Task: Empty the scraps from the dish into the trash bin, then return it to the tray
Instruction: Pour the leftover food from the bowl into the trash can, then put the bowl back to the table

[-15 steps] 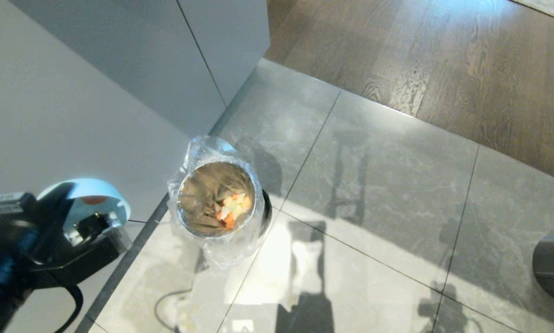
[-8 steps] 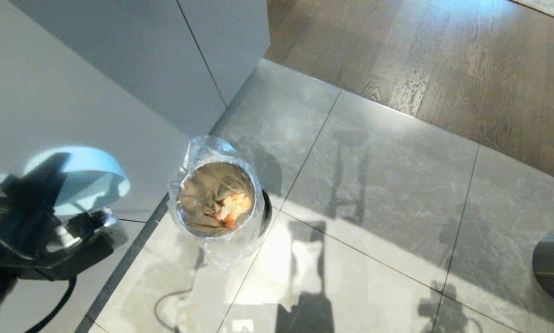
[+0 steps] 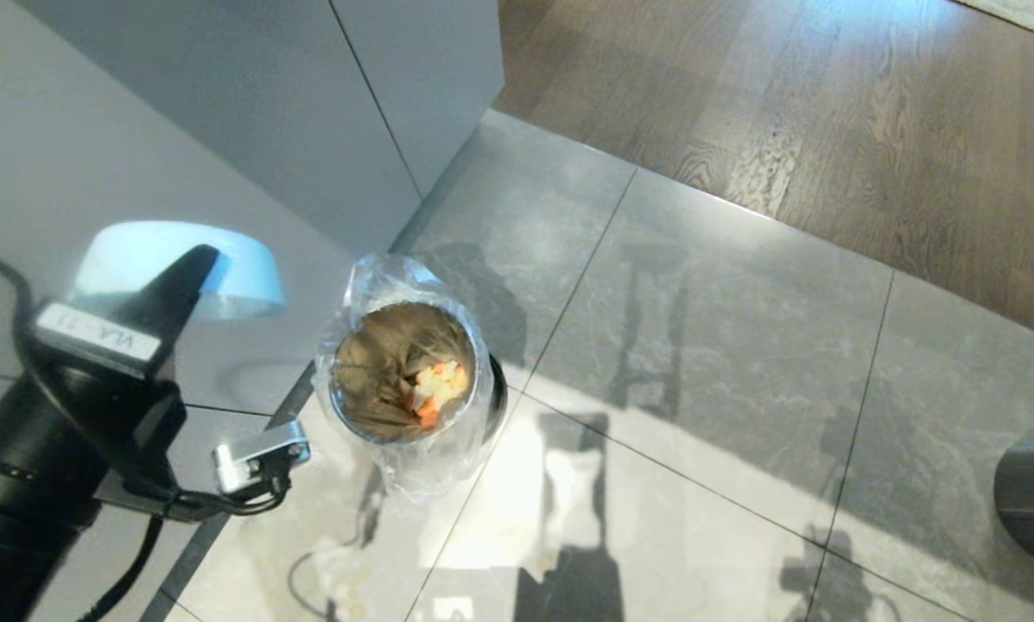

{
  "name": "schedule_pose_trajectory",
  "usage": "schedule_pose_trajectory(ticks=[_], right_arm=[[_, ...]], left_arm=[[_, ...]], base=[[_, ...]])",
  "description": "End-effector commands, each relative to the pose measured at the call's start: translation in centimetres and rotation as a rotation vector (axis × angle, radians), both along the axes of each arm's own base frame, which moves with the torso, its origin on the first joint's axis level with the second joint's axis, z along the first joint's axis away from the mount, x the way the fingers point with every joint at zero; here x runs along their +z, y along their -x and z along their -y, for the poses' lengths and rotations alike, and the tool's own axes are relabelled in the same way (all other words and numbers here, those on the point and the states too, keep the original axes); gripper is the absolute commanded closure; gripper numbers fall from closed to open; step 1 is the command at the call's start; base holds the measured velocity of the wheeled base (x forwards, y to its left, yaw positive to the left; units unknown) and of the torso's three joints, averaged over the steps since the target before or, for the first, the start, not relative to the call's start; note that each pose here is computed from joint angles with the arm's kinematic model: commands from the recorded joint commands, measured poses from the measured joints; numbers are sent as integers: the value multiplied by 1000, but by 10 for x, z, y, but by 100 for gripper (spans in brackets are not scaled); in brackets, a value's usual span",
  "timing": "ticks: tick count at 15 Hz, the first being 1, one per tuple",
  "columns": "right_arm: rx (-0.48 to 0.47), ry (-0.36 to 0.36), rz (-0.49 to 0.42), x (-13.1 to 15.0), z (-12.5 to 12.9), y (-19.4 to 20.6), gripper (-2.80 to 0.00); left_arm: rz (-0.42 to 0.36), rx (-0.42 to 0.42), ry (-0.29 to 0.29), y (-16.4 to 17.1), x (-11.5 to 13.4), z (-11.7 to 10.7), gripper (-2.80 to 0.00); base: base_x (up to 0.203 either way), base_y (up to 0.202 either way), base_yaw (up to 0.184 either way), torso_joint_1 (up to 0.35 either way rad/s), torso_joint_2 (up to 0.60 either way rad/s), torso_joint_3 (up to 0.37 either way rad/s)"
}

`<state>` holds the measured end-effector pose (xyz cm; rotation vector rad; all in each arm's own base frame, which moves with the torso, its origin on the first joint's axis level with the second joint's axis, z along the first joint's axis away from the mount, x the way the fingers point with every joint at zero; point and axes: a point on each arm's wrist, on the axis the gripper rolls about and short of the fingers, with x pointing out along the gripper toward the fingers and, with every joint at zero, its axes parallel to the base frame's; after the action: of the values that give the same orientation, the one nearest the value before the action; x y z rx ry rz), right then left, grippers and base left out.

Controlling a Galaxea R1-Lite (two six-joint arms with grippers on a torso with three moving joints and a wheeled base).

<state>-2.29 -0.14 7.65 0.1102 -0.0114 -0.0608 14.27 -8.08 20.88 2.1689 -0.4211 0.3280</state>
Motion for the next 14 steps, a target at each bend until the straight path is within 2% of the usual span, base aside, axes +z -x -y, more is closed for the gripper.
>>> schedule_pose_trajectory(ticks=[1, 6, 11, 12, 14], right_arm=[[0, 0, 0, 0, 0, 0, 0], [0, 0, 0, 0, 0, 0, 0], [0, 0, 1, 0, 0, 0, 0], [0, 0, 0, 0, 0, 0, 0], [0, 0, 0, 0, 0, 0, 0]], left_arm=[[60, 0, 13, -3, 10, 3, 0], [235, -52, 92, 5, 51, 1, 0], [324, -80, 152, 31, 66, -13, 0], [335, -112, 151, 33, 66, -13, 0], [313, -165, 203, 32, 63, -13, 0]], base=[[0, 0, 0, 0, 0, 0], [0, 0, 0, 0, 0, 0], [0, 0, 0, 0, 0, 0], [0, 0, 0, 0, 0, 0], [0, 0, 0, 0, 0, 0]])
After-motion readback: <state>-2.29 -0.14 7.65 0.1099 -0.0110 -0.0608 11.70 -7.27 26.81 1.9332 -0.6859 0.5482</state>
